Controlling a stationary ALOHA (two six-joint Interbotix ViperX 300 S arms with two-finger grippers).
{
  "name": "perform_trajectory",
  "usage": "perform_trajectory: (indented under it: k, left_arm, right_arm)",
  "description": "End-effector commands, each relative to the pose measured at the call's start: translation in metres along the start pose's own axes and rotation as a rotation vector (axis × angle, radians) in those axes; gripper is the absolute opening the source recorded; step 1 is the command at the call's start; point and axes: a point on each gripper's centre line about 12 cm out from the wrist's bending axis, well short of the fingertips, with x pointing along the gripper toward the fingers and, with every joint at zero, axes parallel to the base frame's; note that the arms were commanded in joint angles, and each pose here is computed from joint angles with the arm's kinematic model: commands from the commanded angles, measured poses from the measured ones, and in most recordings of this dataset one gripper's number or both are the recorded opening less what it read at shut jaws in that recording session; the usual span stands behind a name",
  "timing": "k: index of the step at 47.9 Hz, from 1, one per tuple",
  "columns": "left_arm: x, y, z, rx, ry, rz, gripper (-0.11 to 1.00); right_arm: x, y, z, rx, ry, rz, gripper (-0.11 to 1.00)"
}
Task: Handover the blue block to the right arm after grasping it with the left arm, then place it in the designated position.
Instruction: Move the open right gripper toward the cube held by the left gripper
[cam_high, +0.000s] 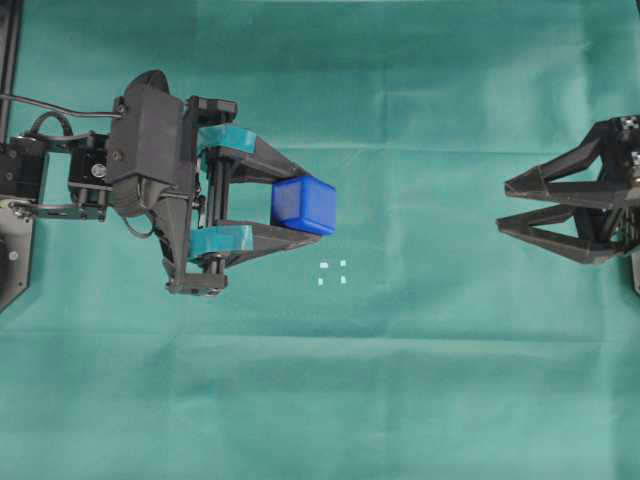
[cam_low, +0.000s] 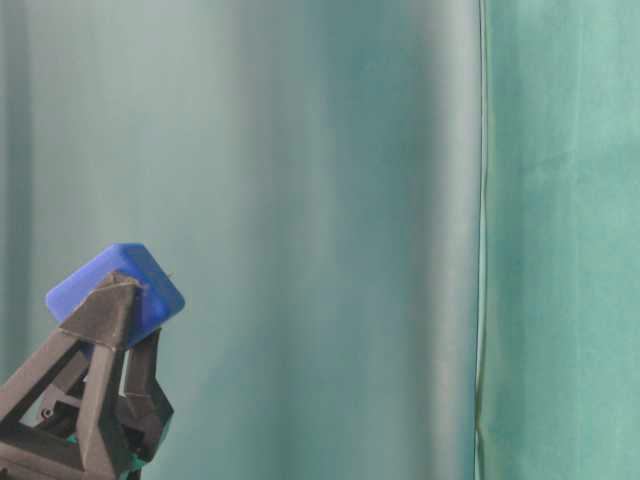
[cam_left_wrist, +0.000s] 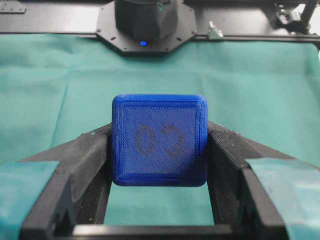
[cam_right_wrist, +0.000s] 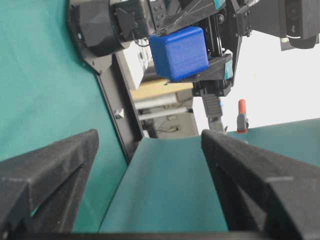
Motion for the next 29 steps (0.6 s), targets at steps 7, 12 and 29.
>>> perform_trajectory:
  k: [7, 12, 29]
  left_arm:
    - [-0.0049, 0.0009, 0.0106, -0.004, -0.034, 0.002, 0.46]
    - [-0.0049, 0.0004, 0.0106, -0.005, -0.034, 0.001, 0.46]
    - [-0.0049, 0.0004, 0.0113, -0.005, -0.035, 0.001, 0.46]
  right_arm:
    - [0.0014, -0.0093, 0.0055, 0.000, -0.020, -0.022, 0.91]
    - [0.0018, -0.0096, 0.0056, 0.001, -0.019, -0.022, 0.91]
    - [0.0048, -0.0093, 0.0054, 0.002, -0.018, -0.014, 0.91]
